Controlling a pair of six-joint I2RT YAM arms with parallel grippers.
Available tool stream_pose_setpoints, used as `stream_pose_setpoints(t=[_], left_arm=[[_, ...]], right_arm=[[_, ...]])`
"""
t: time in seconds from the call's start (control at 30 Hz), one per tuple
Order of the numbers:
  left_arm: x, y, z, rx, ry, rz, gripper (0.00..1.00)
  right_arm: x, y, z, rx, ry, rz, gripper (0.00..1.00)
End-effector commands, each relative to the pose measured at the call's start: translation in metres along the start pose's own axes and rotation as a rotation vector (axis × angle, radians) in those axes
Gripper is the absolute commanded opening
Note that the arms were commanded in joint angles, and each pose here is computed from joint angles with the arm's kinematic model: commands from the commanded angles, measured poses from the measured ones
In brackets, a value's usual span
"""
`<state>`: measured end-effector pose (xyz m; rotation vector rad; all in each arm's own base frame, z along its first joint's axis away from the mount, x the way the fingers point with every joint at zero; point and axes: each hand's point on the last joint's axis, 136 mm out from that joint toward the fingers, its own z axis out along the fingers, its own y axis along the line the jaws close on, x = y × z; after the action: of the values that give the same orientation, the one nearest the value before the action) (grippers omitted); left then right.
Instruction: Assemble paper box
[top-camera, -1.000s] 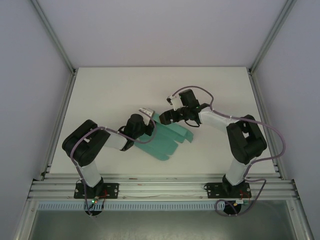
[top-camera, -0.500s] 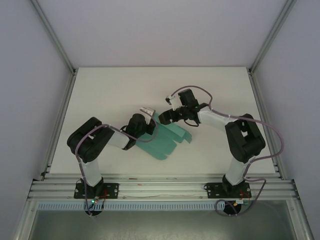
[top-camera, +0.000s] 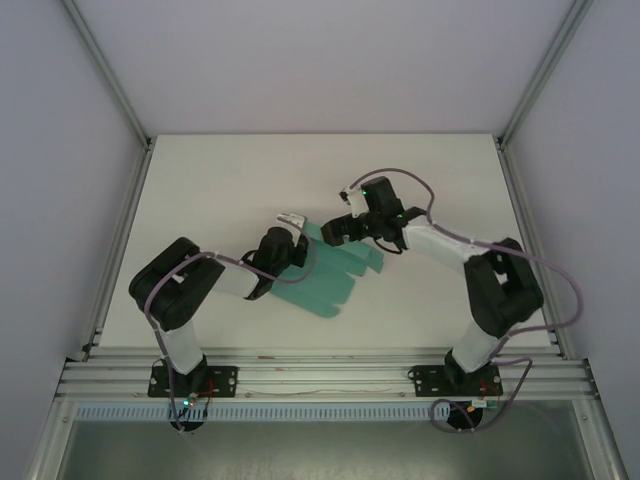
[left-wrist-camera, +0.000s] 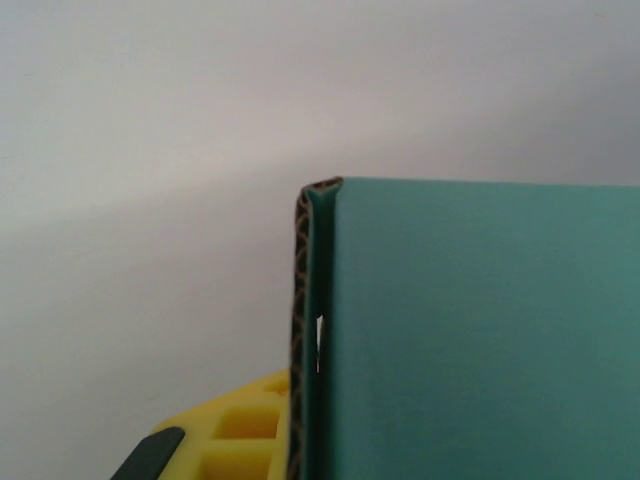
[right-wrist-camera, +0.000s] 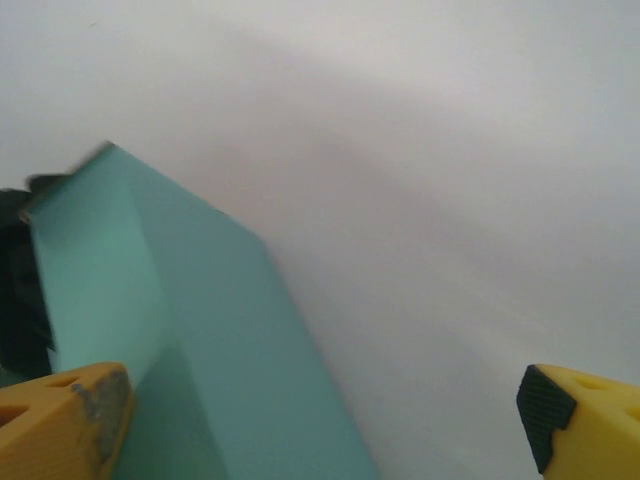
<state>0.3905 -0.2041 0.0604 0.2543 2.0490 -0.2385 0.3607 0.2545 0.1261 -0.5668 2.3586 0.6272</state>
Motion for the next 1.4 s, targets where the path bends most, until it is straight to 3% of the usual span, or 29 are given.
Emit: stream_pose_setpoints(t=[0.0, 0.13, 0.23, 0.6, 0.8, 1.0, 1.23, 1.37], left_arm=[[-0.010, 0.027, -0.011, -0.153, 0.021, -0.119, 0.00], [-0.005, 0.033, -0.021, -0.181, 0.061, -0.187, 0.00], [-0.005, 0.037, -0.027, -0.206, 0.081, -0.211, 0.00], [-0.013, 0.038, -0.037, -0.221, 0.103, -0.246, 0.00], [-0.014, 0.034, -0.036, -0.205, 0.121, -0.262, 0.00], [-0.014, 0.027, -0.036, -0.177, 0.121, -0.269, 0.00], [-0.014, 0.025, -0.036, -0.181, 0.120, -0.283, 0.00], [-0.017, 0.030, -0.038, -0.211, 0.116, -0.298, 0.00]], right_arm=[[-0.030, -0.033, -0.054, 0.256, -0.186, 0.059, 1.00], [-0.044, -0.047, -0.108, 0.403, -0.336, 0.099, 1.00], [-0.037, -0.048, -0.122, 0.421, -0.352, 0.099, 1.00], [-0.005, -0.017, -0.064, 0.209, -0.211, 0.042, 1.00], [-0.008, -0.021, -0.039, 0.304, -0.194, -0.003, 1.00], [-0.027, -0.011, -0.022, 0.295, -0.296, 0.018, 1.00], [-0.047, -0.015, -0.025, 0.342, -0.532, 0.165, 1.00], [-0.042, -0.025, -0.039, 0.413, -0.553, 0.183, 1.00]])
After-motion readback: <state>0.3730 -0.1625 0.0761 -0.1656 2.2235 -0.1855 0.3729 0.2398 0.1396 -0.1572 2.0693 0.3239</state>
